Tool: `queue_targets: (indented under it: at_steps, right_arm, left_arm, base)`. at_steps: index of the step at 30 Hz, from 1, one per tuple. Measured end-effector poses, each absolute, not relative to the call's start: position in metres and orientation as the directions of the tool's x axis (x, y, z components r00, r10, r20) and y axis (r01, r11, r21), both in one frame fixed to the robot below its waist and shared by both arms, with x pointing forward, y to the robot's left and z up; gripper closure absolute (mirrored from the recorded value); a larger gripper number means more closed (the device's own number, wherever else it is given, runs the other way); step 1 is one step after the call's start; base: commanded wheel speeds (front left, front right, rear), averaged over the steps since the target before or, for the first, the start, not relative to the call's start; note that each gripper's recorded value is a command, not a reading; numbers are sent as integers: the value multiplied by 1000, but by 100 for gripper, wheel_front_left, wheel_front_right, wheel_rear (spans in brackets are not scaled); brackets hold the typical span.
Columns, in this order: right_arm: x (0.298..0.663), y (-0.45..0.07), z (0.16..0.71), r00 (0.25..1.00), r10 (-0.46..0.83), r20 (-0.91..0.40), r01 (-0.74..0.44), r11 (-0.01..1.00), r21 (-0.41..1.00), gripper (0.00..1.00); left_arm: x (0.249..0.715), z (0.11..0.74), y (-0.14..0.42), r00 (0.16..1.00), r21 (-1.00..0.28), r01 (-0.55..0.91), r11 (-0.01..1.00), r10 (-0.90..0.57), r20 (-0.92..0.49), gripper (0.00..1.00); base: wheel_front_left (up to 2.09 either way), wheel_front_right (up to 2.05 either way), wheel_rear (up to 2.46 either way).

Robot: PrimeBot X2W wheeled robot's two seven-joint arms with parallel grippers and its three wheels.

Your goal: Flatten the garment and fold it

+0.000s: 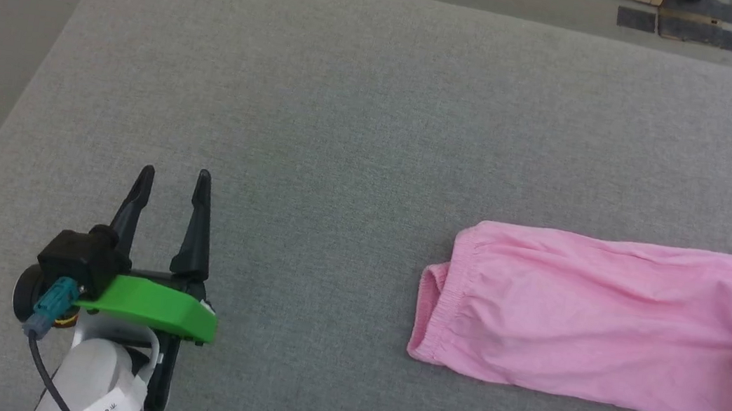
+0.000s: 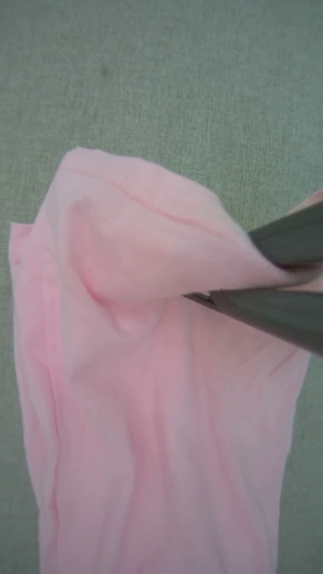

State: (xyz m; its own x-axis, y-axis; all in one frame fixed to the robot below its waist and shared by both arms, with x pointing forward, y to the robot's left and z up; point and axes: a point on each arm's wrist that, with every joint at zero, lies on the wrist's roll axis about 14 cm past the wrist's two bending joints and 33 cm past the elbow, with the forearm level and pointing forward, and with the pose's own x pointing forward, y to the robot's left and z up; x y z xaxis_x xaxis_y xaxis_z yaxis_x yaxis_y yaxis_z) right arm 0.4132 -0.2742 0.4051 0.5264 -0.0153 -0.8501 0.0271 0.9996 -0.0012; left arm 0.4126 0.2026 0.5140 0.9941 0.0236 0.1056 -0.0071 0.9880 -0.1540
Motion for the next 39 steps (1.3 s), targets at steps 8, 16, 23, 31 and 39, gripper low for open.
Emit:
queue_targets:
  at_steps: [8,16,23,31,39]
  right_arm:
    - [417,-211,456,620,122,-775,-224,974,-27,100]
    - [405,-138,455,571,298,-764,-433,901,28,100]
    - [402,-81,440,504,421,-754,-544,833,101,100]
    - [399,-40,417,435,483,-760,-602,784,154,100]
    - [402,-31,398,410,481,-775,-606,778,163,0]
  left_arm:
    - [403,511,201,995,-157,-6,988,21,94,0]
    - [402,509,199,996,-159,-4,987,19,88,0]
    - [398,507,205,996,-159,-24,987,37,80,0]
    - [394,501,211,997,-162,-45,986,55,59,0]
    - [393,495,213,997,-171,-61,983,69,42,0]
  base:
    - [0,0,0]
    - [0,0,0]
    - [0,0,0]
    - [0,0,0]
    - [0,0,0]
